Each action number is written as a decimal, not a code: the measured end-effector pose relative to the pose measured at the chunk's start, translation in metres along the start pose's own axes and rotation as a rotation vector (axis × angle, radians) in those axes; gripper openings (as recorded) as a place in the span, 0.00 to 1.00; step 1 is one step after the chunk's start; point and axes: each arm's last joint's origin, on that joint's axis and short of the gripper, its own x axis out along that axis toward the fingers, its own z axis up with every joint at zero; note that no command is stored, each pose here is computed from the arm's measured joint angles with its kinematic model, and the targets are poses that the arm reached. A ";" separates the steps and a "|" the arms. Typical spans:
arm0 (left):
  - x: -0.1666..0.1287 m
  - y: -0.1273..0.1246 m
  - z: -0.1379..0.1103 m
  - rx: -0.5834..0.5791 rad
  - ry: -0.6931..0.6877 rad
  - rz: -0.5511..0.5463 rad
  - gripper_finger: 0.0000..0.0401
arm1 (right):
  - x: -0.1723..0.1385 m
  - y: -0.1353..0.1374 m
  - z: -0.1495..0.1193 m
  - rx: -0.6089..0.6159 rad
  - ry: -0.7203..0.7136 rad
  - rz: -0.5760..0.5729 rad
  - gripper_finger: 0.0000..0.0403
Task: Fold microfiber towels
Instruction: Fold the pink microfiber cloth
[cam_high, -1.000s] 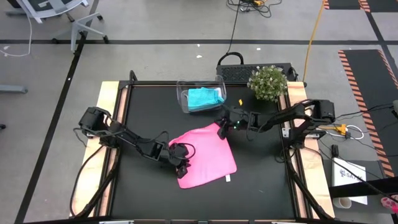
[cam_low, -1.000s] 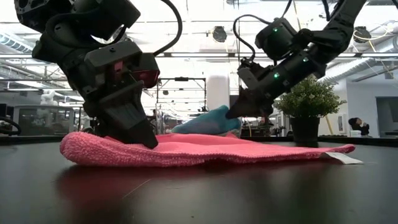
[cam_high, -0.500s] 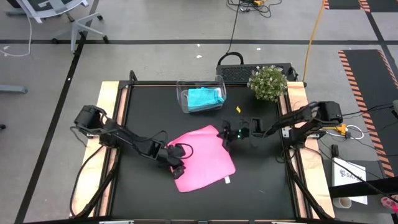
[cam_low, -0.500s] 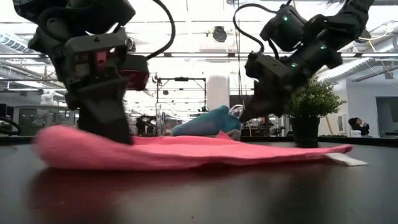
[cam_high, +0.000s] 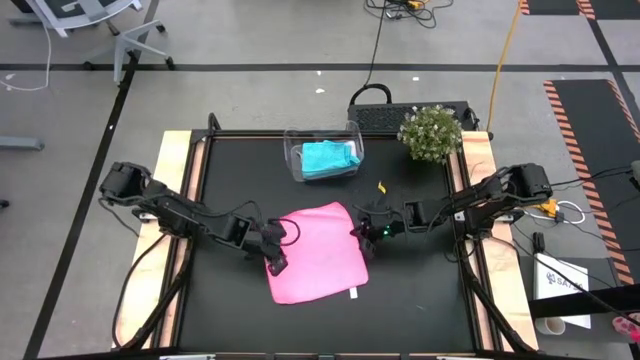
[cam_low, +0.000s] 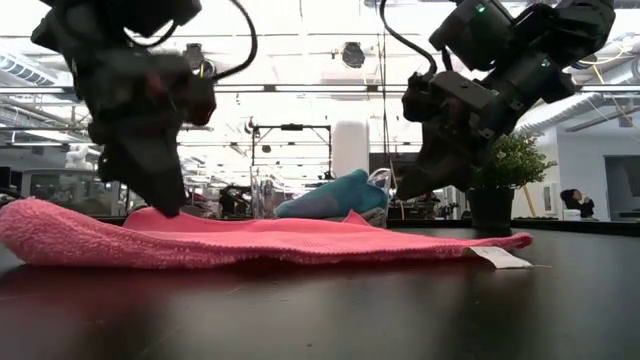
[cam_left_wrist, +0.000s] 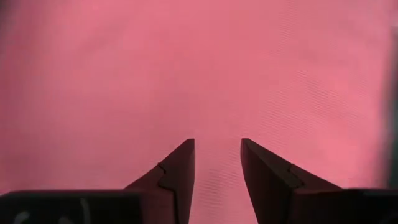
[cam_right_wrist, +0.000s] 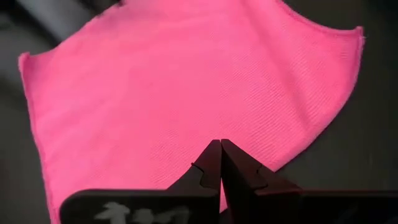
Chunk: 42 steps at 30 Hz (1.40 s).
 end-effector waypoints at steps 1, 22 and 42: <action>0.001 0.003 -0.001 -0.025 -0.010 0.049 0.33 | 0.000 0.002 -0.001 -0.001 0.002 0.001 0.00; -0.001 0.030 -0.001 -0.199 0.003 0.302 0.33 | 0.036 0.024 -0.044 0.059 0.154 0.108 0.00; -0.001 0.030 -0.001 -0.171 0.015 0.294 0.33 | -0.001 0.026 -0.027 0.026 0.028 -0.072 0.00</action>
